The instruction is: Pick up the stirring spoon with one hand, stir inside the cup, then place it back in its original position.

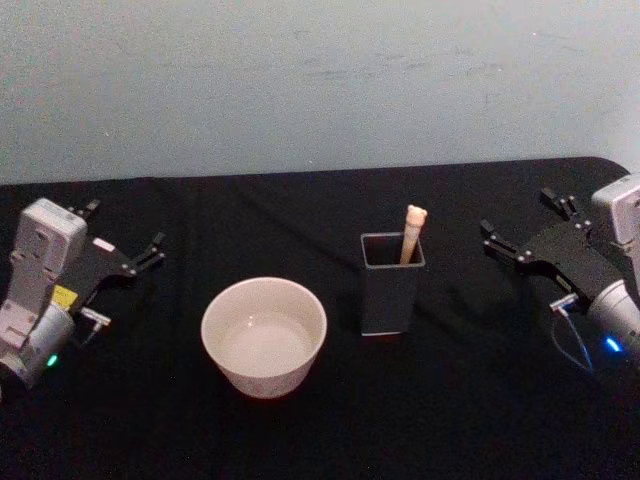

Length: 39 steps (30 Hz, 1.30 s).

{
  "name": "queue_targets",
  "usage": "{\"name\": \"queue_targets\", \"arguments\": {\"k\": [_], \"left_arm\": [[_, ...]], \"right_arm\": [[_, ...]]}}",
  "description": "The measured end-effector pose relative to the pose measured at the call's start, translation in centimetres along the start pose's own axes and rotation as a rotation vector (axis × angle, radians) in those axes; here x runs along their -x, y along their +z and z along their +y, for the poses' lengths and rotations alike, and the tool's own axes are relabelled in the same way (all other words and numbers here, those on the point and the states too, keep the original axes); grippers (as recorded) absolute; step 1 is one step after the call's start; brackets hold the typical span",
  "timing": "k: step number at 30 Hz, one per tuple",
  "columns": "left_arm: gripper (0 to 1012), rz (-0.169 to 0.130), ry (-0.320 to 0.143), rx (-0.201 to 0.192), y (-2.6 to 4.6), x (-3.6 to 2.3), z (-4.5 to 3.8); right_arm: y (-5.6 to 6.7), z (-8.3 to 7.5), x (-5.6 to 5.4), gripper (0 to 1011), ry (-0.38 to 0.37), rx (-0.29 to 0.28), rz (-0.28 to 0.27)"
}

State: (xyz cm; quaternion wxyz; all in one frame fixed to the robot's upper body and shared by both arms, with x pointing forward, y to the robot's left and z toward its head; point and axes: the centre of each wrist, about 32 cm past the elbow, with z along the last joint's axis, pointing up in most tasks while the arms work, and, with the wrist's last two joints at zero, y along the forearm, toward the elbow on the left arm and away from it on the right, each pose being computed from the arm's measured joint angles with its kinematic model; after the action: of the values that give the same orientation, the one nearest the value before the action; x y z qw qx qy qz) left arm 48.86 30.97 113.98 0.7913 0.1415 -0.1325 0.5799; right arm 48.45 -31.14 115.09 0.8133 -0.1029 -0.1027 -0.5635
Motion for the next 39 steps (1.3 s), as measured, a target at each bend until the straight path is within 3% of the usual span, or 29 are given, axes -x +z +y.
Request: {"name": "queue_targets", "arguments": {"k": [10,16,39], "left_arm": [[1001,0.000,0.000,0.000,0.00,0.00,0.00],[1001,0.000,0.000,0.000,0.00,0.00,0.00],[1001,0.000,0.000,0.000,0.00,0.00,0.00]], "right_arm": [[1.9,-1.8,0.0,1002,0.137,-0.067,0.115],[2.2,-2.0,0.3,1002,0.205,-0.073,0.134],[2.7,1.4,2.7,1002,0.303,-0.038,0.209]]}}
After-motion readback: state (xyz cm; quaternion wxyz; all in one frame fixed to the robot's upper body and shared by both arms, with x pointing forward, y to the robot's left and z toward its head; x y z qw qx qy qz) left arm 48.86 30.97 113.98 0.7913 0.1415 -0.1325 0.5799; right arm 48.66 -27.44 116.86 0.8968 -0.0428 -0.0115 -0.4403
